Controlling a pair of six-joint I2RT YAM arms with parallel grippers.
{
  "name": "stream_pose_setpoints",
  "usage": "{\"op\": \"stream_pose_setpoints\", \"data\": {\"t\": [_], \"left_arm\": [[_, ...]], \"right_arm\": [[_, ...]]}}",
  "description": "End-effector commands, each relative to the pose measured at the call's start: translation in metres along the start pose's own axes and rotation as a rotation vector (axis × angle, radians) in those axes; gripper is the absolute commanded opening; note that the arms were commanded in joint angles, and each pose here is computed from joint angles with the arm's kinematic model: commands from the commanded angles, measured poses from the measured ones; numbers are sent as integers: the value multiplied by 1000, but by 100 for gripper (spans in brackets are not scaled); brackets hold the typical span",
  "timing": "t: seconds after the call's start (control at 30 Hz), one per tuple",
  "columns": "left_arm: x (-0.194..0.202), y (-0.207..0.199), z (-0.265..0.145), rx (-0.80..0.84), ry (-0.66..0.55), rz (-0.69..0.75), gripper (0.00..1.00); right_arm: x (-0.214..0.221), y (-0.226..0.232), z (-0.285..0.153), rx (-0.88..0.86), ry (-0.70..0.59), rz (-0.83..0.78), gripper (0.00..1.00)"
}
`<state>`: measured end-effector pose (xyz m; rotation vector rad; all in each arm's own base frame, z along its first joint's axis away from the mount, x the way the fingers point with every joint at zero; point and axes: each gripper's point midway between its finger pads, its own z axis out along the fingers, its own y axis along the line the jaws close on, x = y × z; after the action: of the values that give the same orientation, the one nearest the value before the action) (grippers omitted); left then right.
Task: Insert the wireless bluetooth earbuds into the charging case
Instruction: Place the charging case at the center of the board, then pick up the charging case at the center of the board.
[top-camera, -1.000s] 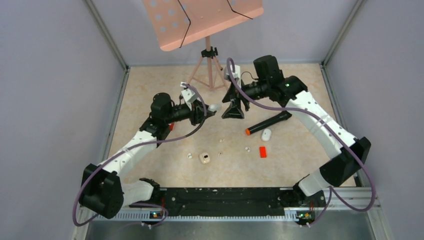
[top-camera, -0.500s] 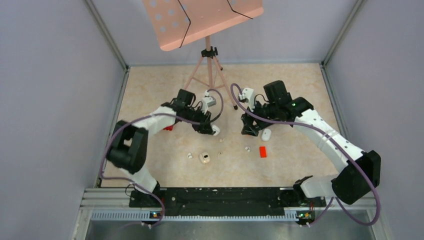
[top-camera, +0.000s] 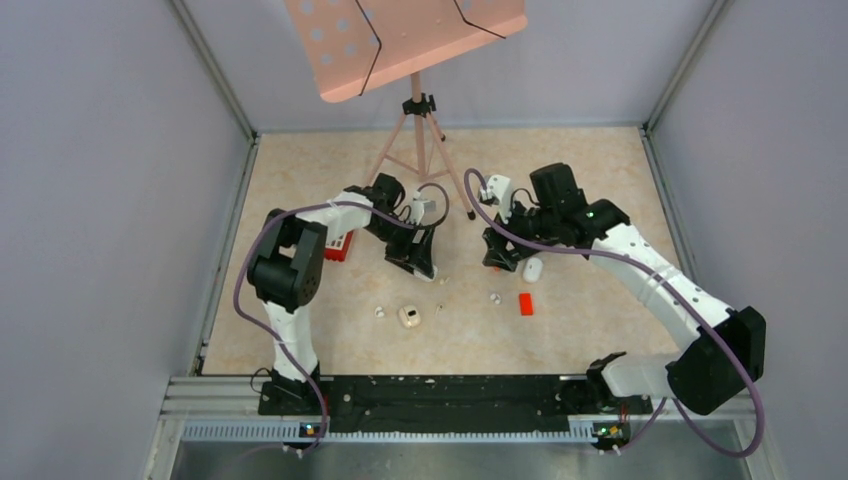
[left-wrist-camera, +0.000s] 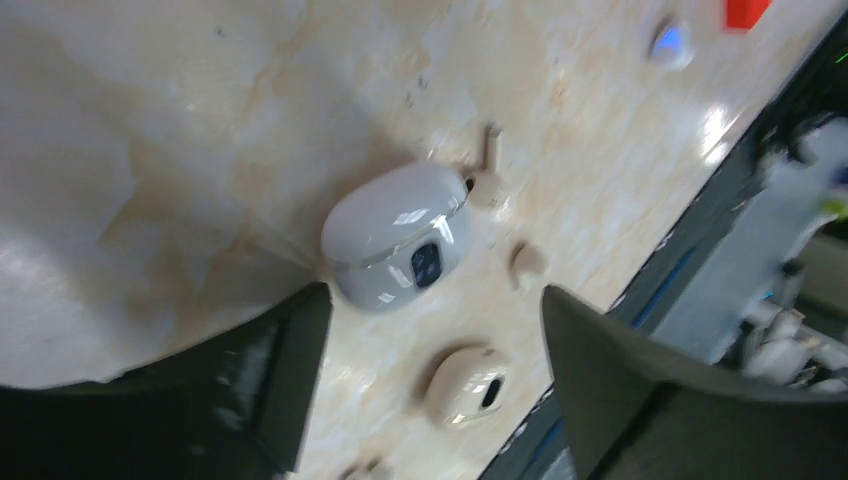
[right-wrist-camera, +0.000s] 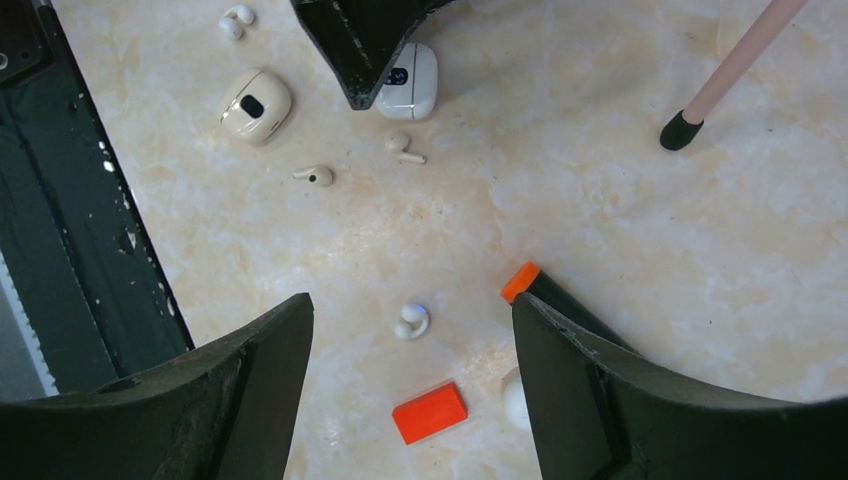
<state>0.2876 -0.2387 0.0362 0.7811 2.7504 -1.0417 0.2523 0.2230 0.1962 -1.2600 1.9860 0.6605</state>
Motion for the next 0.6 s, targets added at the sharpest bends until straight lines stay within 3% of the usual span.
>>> {"op": "stream_pose_setpoints", "data": {"t": [0.0,0.27,0.4,0.47,0.57], "left_arm": [[-7,1,-25,-114,-46,27,94],[4,-22,-89,-243,-265,136,96],[7,-51,-155,-355,-626,74,99],[11,-64,-167,-328,-773,158,99],[27,-36,-176,-477,-767,96,99]], "right_arm": [[-9,-1,-6,26,-48,-20,72],[-13,3,7,-56,-86,-144,71],[-29,-3,32,-123,-127,-297,67],[-30,-5,56,-161,-103,-391,64],[-33,-1,88,-211,-82,-546,63]]}}
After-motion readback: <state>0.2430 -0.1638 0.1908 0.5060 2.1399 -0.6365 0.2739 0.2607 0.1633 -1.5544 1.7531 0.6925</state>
